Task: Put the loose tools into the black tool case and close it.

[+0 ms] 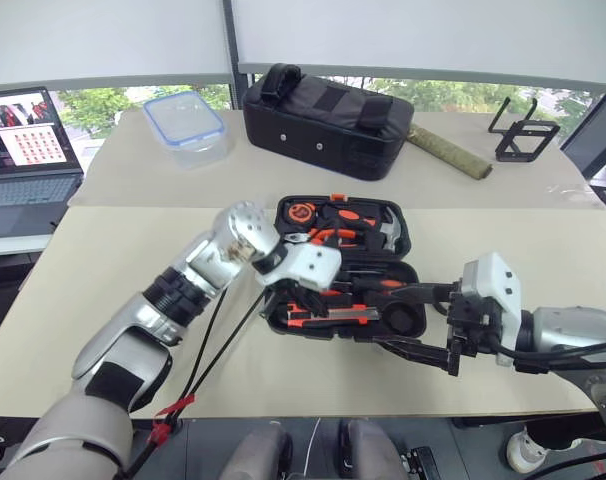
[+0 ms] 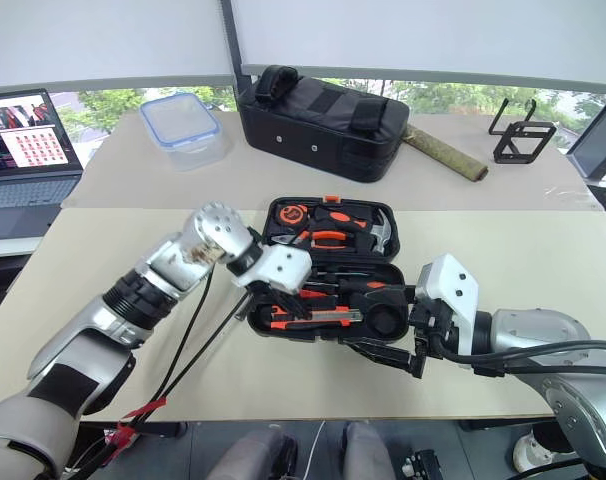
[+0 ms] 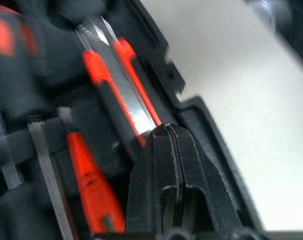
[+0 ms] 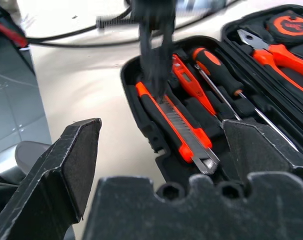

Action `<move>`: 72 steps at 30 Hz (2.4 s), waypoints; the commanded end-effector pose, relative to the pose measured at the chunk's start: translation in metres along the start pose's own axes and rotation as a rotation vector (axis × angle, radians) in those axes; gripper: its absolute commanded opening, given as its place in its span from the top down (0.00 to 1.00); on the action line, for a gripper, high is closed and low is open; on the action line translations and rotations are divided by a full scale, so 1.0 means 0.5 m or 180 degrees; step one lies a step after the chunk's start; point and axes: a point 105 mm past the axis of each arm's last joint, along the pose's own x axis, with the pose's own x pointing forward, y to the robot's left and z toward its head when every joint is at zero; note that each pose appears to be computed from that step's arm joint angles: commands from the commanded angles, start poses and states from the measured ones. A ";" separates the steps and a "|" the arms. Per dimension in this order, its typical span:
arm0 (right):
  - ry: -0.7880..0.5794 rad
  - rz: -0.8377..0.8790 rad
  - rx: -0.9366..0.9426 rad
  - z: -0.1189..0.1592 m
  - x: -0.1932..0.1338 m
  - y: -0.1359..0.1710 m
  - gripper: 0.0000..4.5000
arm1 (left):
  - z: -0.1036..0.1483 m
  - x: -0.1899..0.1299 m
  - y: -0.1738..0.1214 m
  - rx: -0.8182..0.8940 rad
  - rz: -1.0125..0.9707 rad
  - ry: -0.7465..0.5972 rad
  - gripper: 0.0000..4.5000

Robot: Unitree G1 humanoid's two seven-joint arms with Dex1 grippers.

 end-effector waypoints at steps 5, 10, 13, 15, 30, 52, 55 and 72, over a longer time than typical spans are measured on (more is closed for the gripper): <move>-0.0059 -0.0061 -0.0062 0.013 -0.010 0.011 0.00 | -0.047 0.028 0.023 0.0064 0.0266 0.0336 1.00; -0.0039 -0.0143 -0.0020 0.008 -0.024 0.008 0.00 | -0.015 -0.014 0.020 -0.0170 0.0318 -0.0031 1.00; -0.0052 -0.0190 0.0044 0.005 -0.037 0.002 0.00 | 0.023 -0.067 0.020 -0.0297 0.0337 -0.0444 1.00; -0.0050 -0.0187 0.0044 0.004 -0.035 0.000 0.00 | 0.043 -0.081 0.033 -0.0361 0.0419 -0.0598 1.00; -0.0068 -0.0186 0.0060 0.003 -0.022 -0.004 0.00 | -0.011 -0.003 0.037 -0.0283 0.0396 -0.0184 1.00; -0.0067 -0.0106 0.0094 0.004 -0.016 0.008 0.00 | -0.106 0.031 0.033 -0.1011 0.0438 -0.0274 1.00; -0.0058 -0.0122 0.0082 0.005 -0.018 0.006 0.00 | -0.079 0.011 0.040 -0.0925 0.0484 -0.0457 1.00; 0.0953 -0.1090 0.0218 -0.125 -0.138 -0.163 0.00 | 0.028 -0.271 -0.071 -0.1050 0.0959 -0.1655 0.01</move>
